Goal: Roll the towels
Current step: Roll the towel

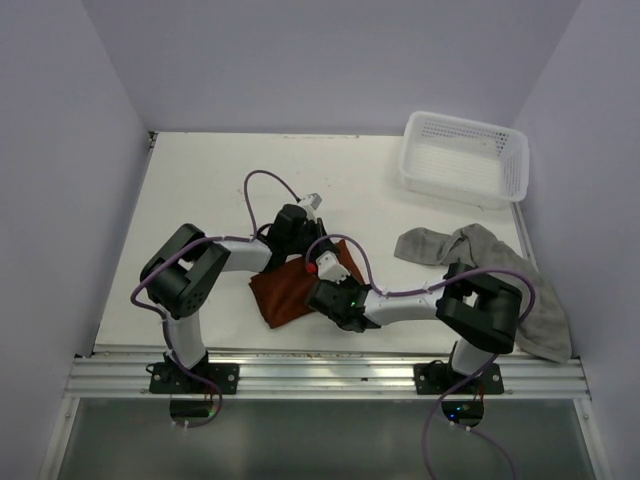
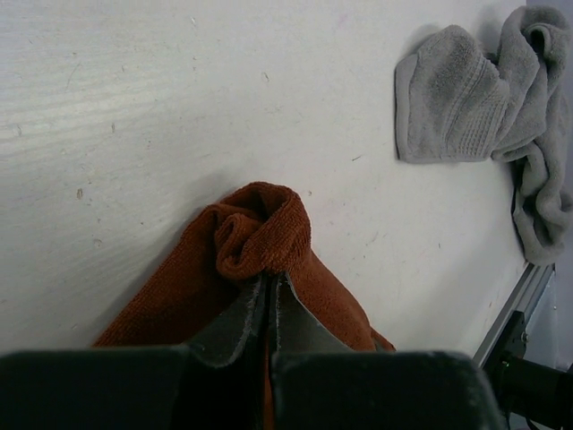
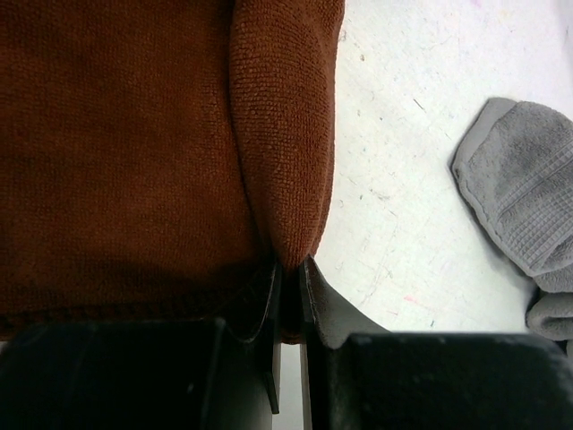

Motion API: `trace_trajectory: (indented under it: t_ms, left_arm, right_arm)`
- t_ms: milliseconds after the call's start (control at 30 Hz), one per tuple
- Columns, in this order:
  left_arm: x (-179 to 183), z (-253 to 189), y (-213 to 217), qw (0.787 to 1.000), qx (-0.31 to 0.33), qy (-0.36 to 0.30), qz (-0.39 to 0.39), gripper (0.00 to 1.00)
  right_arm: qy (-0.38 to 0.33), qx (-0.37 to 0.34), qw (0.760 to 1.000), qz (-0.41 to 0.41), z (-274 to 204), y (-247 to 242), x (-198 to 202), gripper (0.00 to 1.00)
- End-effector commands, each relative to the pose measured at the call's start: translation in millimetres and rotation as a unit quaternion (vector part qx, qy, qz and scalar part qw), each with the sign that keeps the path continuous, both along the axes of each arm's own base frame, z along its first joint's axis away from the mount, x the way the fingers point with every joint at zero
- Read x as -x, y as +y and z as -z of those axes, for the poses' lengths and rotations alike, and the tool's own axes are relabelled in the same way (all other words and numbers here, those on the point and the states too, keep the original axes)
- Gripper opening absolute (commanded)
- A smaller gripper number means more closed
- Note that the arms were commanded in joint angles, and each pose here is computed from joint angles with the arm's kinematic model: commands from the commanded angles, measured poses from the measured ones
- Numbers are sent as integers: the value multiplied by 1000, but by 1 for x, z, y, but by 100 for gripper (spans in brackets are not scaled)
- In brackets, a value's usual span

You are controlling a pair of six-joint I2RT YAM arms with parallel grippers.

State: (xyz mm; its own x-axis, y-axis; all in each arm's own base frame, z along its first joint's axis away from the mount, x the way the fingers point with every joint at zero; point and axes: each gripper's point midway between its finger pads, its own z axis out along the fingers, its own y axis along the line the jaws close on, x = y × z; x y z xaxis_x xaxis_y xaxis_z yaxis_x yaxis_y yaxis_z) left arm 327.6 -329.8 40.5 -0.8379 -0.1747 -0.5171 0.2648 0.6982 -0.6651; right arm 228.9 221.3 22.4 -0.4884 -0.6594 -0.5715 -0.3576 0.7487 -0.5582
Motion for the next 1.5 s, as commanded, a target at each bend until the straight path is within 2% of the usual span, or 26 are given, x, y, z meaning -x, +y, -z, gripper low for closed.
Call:
trace_trajectory:
  t_ms: [0,233,267,367,533,700,833,967,1033,1267,1467]
  left_arm:
    - [-23,-7,16,998,-28,-54,-31,0]
    - [-20,4,21,997,-50,-50,-34,0]
    - [-20,5,21,997,-52,-50,-34,0]
    - [-17,9,19,997,-55,-47,-29,0]
    - [-14,10,16,997,-57,-50,-24,0]
    - [-11,13,14,997,-60,-48,-19,0]
    - [-7,15,10,997,-61,-47,-14,0]
    - [-6,16,10,997,-63,-45,-13,0]
    - [-6,15,10,997,-63,-45,-13,0]
    - [-6,15,10,997,-64,-45,-11,0]
    - [-6,15,10,997,-64,-45,-10,0]
  right_arm:
    - [36,-50,998,-14,2,14,12,6]
    - [34,-142,989,-26,-36,32,15,20]
    - [36,-149,988,-28,-41,34,16,26]
    - [32,-171,984,-31,-55,36,17,32]
    - [32,-220,975,-10,-67,23,14,38]
    - [49,-334,941,21,-83,11,1,40]
    - [76,-415,906,34,-90,7,-15,50]
    - [110,-477,871,42,-88,14,-22,52]
    - [136,-481,864,53,-75,16,-23,53]
    - [164,-482,858,71,-41,18,-28,54]
    - [179,-449,871,91,-7,7,-26,55]
